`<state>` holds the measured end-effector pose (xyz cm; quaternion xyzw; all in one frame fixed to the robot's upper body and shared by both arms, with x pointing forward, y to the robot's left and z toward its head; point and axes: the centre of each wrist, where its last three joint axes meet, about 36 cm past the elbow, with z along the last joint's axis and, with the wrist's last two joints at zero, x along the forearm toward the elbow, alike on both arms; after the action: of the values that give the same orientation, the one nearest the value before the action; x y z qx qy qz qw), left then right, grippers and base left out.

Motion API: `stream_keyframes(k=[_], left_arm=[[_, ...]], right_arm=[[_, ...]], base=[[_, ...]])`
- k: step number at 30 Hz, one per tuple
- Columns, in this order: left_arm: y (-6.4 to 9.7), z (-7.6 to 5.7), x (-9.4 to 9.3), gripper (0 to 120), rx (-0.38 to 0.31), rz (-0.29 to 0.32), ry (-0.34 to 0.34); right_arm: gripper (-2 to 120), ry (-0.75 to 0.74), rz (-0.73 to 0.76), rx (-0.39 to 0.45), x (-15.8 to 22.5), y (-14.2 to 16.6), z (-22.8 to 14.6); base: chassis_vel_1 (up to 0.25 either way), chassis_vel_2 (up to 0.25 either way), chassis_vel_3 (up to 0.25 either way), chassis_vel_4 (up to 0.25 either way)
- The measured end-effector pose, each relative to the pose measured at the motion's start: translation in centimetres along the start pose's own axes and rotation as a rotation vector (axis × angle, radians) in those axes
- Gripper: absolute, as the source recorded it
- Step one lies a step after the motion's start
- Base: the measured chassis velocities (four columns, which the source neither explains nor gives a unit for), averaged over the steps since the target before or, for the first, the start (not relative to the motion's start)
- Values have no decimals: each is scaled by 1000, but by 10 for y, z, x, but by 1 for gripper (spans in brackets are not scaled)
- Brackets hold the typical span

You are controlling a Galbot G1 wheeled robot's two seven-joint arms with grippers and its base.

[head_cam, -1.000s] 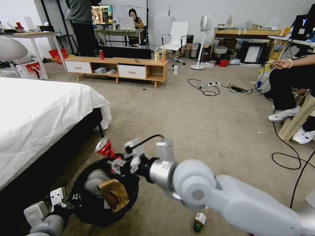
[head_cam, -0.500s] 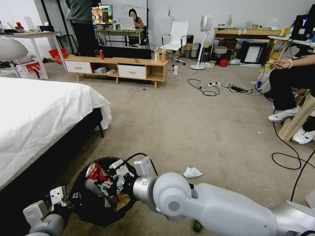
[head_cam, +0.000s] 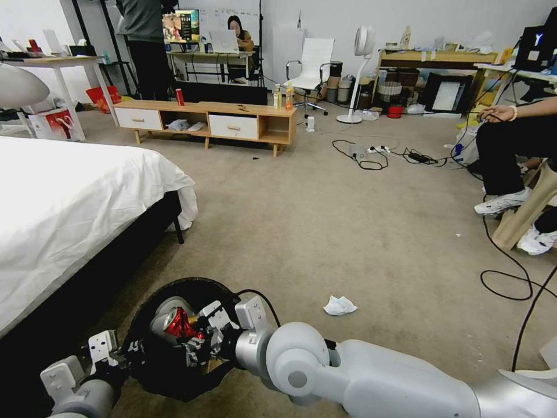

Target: Pick up the trash bin and place the garbage on the floor into it.

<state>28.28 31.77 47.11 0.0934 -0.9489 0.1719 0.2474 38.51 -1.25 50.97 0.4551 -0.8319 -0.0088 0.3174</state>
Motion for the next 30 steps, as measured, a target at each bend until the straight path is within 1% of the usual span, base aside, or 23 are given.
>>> stream_keyframes(k=[3, 4, 5, 6, 9, 10, 13, 14, 15, 16, 17, 18, 20, 21, 23, 26, 29, 30], left_arm=[[0, 0, 0, 2, 1, 0, 0], [0, 0, 0, 2, 1, 0, 1], [0, 1, -1, 2, 1, -1, 2], [0, 1, -1, 2, 1, -1, 2], [1, 2, -2, 2, 2, -3, 5], [1, 2, -2, 2, 2, -3, 5], [2, 2, -3, 2, 3, -3, 7], [2, 2, -3, 2, 3, -3, 7], [2, 2, -3, 2, 3, -3, 7], [2, 2, -4, 2, 3, -3, 8], [2, 2, -4, 2, 3, -3, 8], [2, 2, -4, 2, 4, -3, 9], [3, 3, -5, 2, 4, -3, 11], [3, 3, -5, 2, 4, -3, 11], [3, 4, -6, 2, 5, -4, 14], [3, 4, -6, 2, 6, -4, 14], [4, 4, -6, 2, 6, -4, 15], [4, 4, -7, 2, 6, -5, 16]], right_arm=[[26, 5, 10, -1, 0, -2, 4], [28, 7, 13, -2, -1, -3, 5], [33, 9, 15, -3, -1, -3, 6], [33, 9, 15, -3, -1, -3, 6], [50, 12, 24, -2, -2, -6, 9], [50, 12, 24, -2, -2, -6, 9], [63, 14, 30, 0, -3, -9, 10], [63, 14, 30, 0, -3, -9, 10], [70, 14, 31, 2, -3, -10, 10], [73, 15, 30, 2, -3, -10, 11], [73, 15, 30, 2, -3, -10, 11], [80, 16, 31, 2, -4, -11, 11], [88, 16, 33, 3, -6, -12, 12], [88, 16, 33, 3, -6, -12, 12], [98, 14, 34, 2, -6, -13, 12], [99, 9, 36, 3, -6, -14, 11], [100, -21, 42, 6, -3, -15, 6], [100, -56, 43, 10, 2, -15, 0]], base=[[0, 0, 0, 0], [0, 0, 0, 0], [0, 0, 0, 0], [0, 0, 0, 0], [0, 0, 0, 0], [0, 0, 0, 0], [0, 0, 0, 0], [0, 0, 0, 0], [0, 0, 0, 0], [0, 0, 0, 0], [0, 0, 0, 0], [0, 0, 0, 0], [0, 0, 0, 0], [0, 0, 0, 0], [0, 0, 0, 0], [0, 0, 0, 0], [0, 0, 0, 0], [0, 0, 0, 0]])
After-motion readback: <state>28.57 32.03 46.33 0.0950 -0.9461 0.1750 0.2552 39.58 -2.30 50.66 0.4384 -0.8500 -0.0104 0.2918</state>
